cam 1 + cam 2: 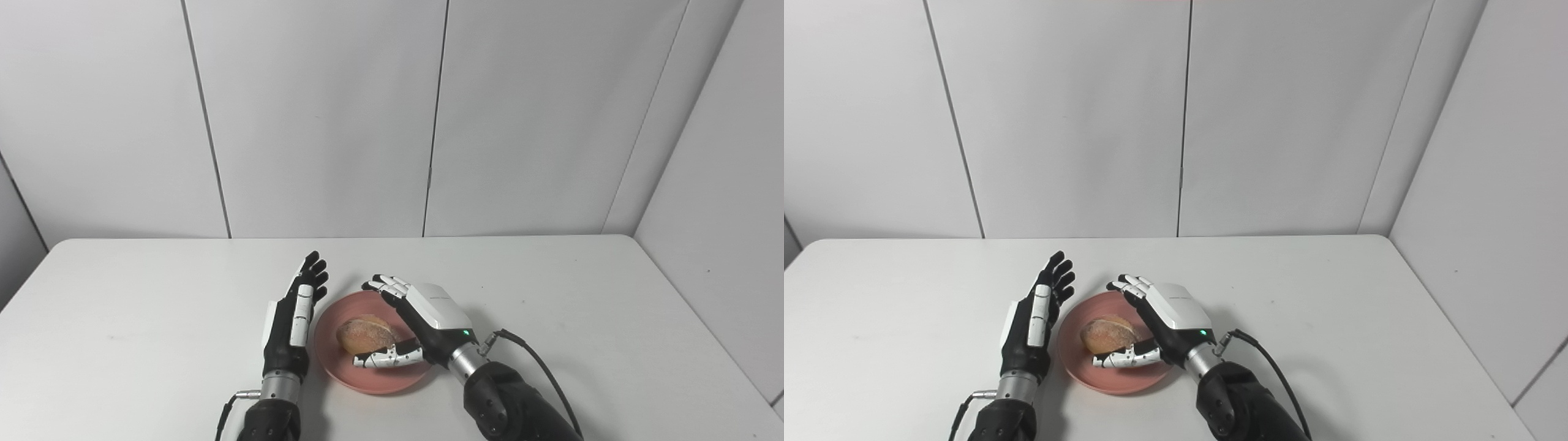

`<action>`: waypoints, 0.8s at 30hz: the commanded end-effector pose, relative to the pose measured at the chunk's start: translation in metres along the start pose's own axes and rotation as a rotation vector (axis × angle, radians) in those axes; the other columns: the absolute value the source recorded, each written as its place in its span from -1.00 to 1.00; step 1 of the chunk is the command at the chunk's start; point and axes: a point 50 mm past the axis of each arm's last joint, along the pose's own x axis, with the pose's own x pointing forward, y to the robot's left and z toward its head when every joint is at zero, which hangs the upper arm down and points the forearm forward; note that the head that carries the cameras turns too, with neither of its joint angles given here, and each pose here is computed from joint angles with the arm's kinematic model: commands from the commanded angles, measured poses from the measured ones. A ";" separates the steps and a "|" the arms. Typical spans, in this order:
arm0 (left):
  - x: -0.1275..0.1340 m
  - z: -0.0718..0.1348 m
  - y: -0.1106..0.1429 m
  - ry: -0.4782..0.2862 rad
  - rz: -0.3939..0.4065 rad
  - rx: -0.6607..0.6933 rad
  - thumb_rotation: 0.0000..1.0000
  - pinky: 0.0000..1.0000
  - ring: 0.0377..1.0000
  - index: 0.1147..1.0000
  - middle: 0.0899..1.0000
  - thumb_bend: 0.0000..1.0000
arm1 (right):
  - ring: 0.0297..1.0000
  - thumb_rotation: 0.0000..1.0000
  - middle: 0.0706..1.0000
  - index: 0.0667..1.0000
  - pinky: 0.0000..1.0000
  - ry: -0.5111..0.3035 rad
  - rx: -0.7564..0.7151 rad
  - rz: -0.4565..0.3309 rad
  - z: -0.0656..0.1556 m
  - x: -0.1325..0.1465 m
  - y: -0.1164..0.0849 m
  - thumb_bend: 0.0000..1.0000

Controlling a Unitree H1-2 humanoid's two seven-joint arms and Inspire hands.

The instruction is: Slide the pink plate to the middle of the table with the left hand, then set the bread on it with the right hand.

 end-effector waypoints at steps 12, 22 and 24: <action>-0.016 -0.023 0.001 0.065 0.004 -0.008 1.00 0.84 0.84 0.78 0.83 0.30 | 1.00 0.25 1.00 0.82 1.00 -0.059 0.005 -0.064 0.009 0.007 -0.025 0.29; -0.012 -0.019 0.007 0.072 0.016 0.049 1.00 0.92 0.86 0.80 0.84 0.45 | 1.00 0.51 1.00 1.00 0.89 -0.047 0.284 -0.247 -0.004 -0.013 -0.034 0.28; -0.010 -0.016 0.012 0.064 0.010 0.069 1.00 0.89 0.85 0.80 0.83 0.45 | 1.00 0.58 1.00 1.00 0.87 -0.035 0.359 -0.287 -0.007 -0.022 -0.035 0.28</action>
